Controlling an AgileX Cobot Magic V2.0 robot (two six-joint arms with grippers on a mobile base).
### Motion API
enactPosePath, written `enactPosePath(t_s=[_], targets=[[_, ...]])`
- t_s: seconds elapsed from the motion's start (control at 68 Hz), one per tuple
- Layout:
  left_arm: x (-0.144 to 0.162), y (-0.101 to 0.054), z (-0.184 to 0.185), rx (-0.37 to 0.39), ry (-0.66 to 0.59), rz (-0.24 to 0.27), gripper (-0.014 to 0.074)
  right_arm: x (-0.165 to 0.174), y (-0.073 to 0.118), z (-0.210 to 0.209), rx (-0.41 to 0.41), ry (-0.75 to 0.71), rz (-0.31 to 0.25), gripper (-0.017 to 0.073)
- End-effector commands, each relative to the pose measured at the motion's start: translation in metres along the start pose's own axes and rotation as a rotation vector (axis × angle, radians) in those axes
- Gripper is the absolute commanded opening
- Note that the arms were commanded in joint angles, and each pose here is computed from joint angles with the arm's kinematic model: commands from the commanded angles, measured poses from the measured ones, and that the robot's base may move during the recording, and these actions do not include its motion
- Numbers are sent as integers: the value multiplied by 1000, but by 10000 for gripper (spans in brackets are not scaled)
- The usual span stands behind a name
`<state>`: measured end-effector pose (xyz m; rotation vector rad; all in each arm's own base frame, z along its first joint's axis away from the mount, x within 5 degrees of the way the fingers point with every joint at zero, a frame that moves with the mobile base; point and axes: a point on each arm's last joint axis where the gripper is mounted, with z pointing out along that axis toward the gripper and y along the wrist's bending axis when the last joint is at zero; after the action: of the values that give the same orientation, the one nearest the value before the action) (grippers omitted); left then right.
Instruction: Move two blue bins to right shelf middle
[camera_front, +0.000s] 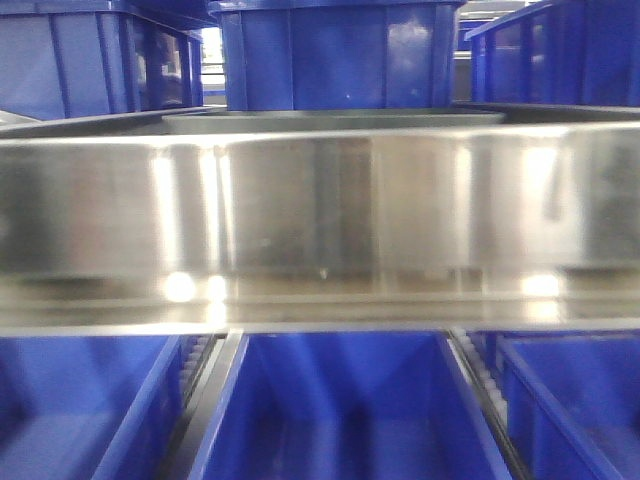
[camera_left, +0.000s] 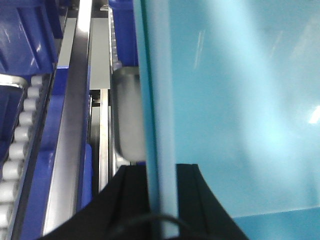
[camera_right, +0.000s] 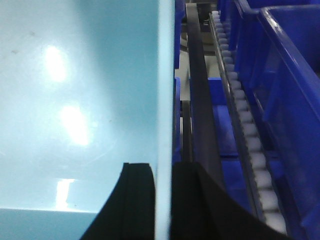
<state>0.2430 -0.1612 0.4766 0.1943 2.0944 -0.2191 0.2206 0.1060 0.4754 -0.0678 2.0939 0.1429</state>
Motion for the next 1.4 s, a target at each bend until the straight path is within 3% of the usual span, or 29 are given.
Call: enactPosePath(t_s=[0.0, 1.383], targets=[[-12, 5, -11, -20, -104, 35, -111, -13, -6, -13, 16, -114, -37, -167], [-12, 5, -11, -20, -104, 35, -111, -13, -6, -13, 13, -119, -37, -167]])
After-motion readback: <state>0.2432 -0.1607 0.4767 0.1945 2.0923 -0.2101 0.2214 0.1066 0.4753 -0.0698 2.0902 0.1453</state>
